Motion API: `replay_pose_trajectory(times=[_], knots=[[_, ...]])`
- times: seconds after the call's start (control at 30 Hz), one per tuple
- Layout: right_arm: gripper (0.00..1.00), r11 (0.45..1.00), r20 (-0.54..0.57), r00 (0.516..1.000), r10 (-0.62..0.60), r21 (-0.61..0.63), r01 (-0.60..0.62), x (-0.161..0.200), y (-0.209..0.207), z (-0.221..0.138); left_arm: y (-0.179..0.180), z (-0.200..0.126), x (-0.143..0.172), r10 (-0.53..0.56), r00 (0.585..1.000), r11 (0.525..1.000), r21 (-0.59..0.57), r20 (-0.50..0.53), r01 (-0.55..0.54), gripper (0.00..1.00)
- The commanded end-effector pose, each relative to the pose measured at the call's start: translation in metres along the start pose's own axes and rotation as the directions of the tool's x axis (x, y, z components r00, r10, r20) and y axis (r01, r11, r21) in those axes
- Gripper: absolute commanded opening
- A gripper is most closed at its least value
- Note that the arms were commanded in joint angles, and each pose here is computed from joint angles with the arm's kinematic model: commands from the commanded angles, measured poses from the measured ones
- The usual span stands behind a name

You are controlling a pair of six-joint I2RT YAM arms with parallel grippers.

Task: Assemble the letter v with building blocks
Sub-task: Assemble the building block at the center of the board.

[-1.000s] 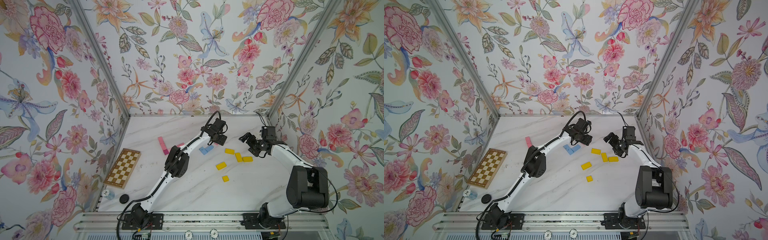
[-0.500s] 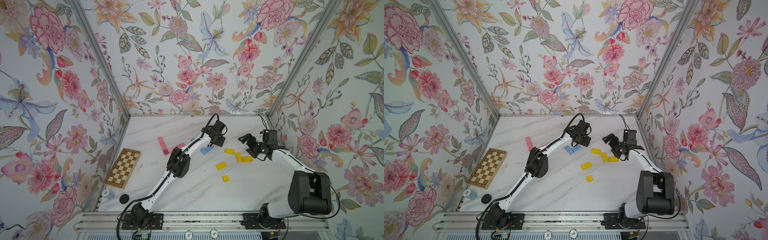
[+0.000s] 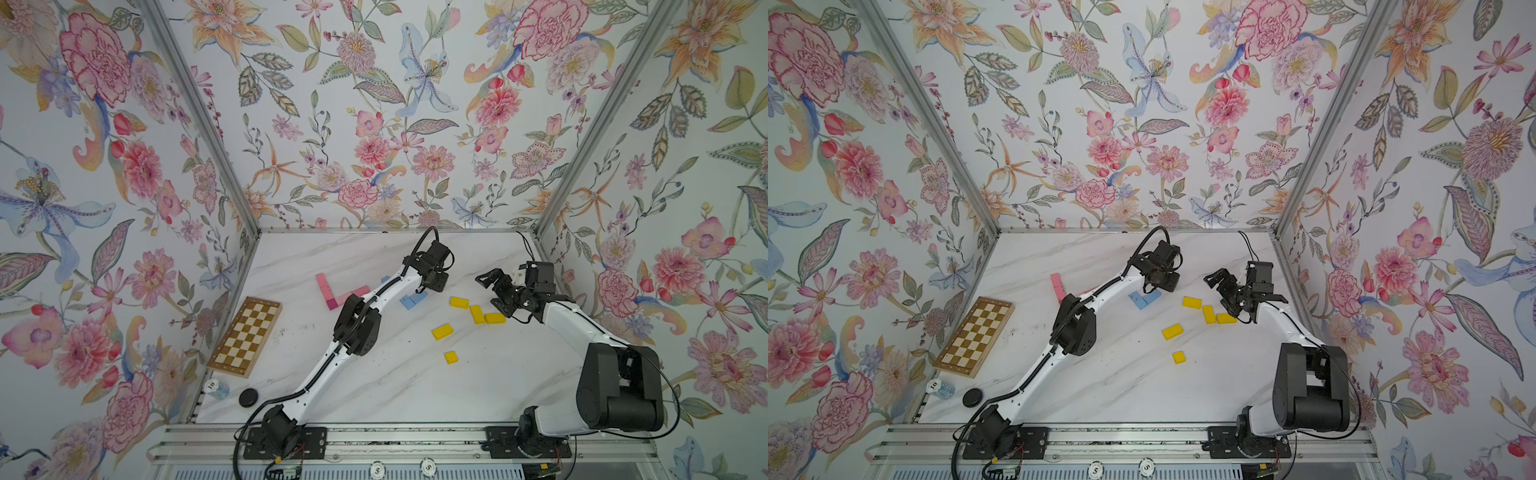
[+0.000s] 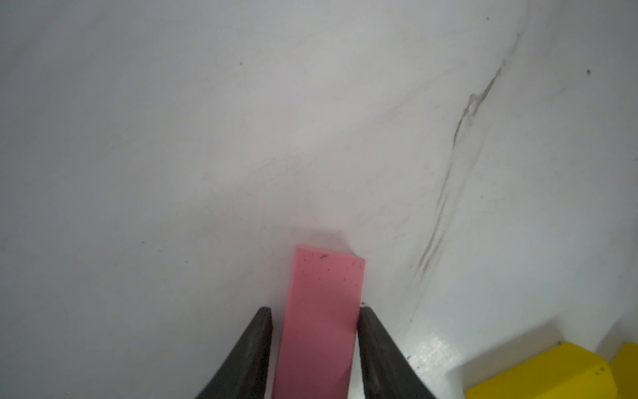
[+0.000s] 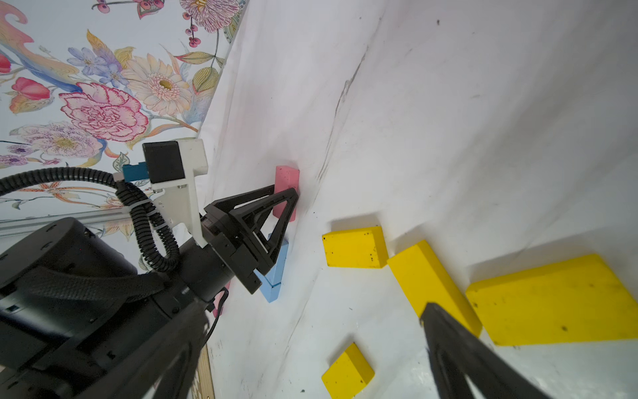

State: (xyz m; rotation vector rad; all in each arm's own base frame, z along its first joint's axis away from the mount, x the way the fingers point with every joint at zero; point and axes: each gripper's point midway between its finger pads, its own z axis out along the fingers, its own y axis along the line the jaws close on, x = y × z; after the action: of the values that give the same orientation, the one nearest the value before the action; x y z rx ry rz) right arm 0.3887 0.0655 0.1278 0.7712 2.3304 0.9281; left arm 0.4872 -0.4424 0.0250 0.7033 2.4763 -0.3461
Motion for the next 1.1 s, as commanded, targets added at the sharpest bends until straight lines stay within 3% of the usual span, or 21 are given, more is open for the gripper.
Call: replay_pose_trajectory(times=[0.0,0.13,0.4,0.73,1.07], knots=[[0.99,1.000,0.019,1.000,-0.005,-0.025,0.005,-0.003,0.007,-0.006,0.007,0.008,0.037,0.085,0.989,0.996,-0.025,-0.122,-0.088,0.41],[0.99,1.000,0.014,1.000,-0.007,-0.025,0.007,-0.001,0.008,-0.006,0.015,0.002,0.040,0.135,0.981,0.989,-0.038,-0.143,-0.142,0.36],[0.99,1.000,0.007,1.000,-0.013,-0.018,0.013,0.003,0.012,-0.002,0.009,-0.007,0.044,0.171,0.973,0.985,0.056,-0.154,-0.164,0.32],[0.99,0.999,-0.014,0.999,-0.049,-0.009,0.049,0.011,0.022,0.005,0.015,-0.011,0.048,0.262,0.950,0.965,0.050,-0.167,-0.258,0.33],[0.99,0.998,-0.020,0.998,-0.055,-0.008,0.055,0.015,0.026,0.009,0.019,-0.013,0.050,0.257,0.951,0.966,0.066,-0.172,-0.250,0.32]])
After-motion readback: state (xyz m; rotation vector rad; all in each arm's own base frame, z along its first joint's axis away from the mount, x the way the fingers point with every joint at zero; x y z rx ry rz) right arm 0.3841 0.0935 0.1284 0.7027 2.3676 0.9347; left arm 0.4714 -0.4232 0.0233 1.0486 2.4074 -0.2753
